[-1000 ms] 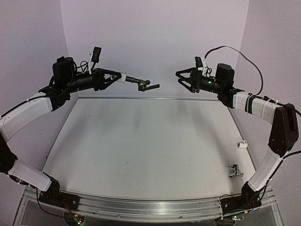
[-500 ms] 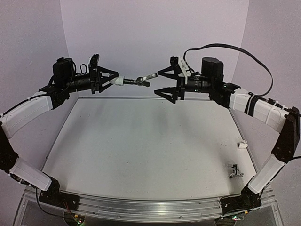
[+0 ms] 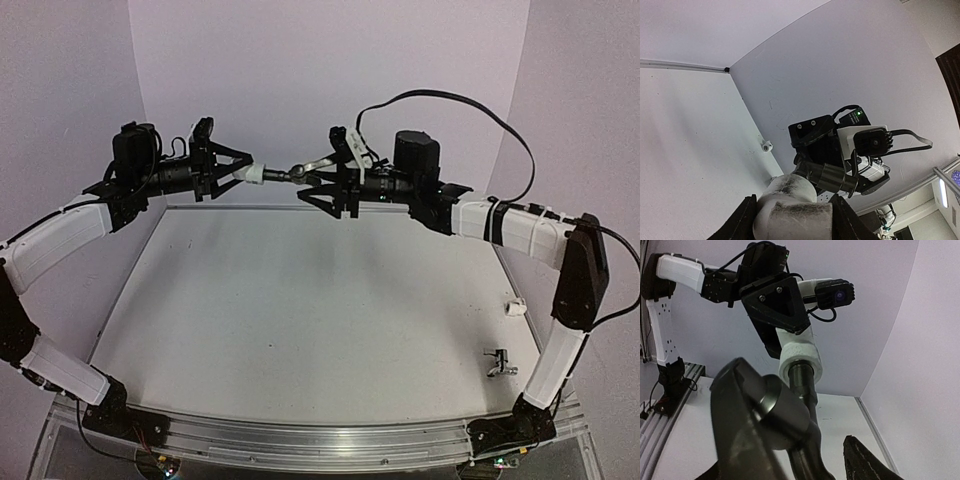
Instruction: Install the water faucets
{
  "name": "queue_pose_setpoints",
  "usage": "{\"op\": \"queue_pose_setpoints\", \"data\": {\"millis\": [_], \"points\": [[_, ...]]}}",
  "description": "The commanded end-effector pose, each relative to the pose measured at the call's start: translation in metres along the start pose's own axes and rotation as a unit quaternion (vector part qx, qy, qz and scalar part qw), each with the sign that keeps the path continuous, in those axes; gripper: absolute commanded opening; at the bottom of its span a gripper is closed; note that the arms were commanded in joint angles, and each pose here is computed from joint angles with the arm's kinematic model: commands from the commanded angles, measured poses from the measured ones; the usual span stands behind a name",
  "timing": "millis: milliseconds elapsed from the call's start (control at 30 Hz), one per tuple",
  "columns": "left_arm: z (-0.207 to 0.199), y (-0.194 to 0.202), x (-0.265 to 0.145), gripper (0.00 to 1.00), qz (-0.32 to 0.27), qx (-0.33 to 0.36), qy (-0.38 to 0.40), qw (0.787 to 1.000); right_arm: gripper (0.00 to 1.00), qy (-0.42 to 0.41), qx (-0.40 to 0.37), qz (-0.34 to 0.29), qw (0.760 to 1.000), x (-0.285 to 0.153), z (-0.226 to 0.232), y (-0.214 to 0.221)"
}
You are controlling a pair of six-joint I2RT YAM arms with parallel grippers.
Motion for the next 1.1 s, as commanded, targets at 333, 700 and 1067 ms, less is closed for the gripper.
{"op": "queue_pose_setpoints", "data": {"millis": [333,700,1067], "points": [[-0.031,-0.011,-0.008,0.00,-0.034,0.131,0.025,0.991,0.14,0.042,0.256,-0.103,0.960,0.005,-0.029,-0.026],[-0.068,0.058,-0.026,0.00,0.025,0.565,0.162,0.809,0.00,-0.017,0.670,-0.095,0.736,0.020,-0.042,0.006],[-0.074,0.057,-0.028,0.00,0.023,0.657,0.193,0.728,0.20,-0.055,0.746,-0.134,0.650,-0.016,-0.050,-0.019]]}}
Point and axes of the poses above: each gripper's point midway between its finger pads, its own x axis out along the fingers, its own z axis along the line the jaws close on, y = z × x, the point moved 3 cm from there along -x, back along the fingers, and after that the axes turned 7 degrees about -x, right-handed, at the moved point
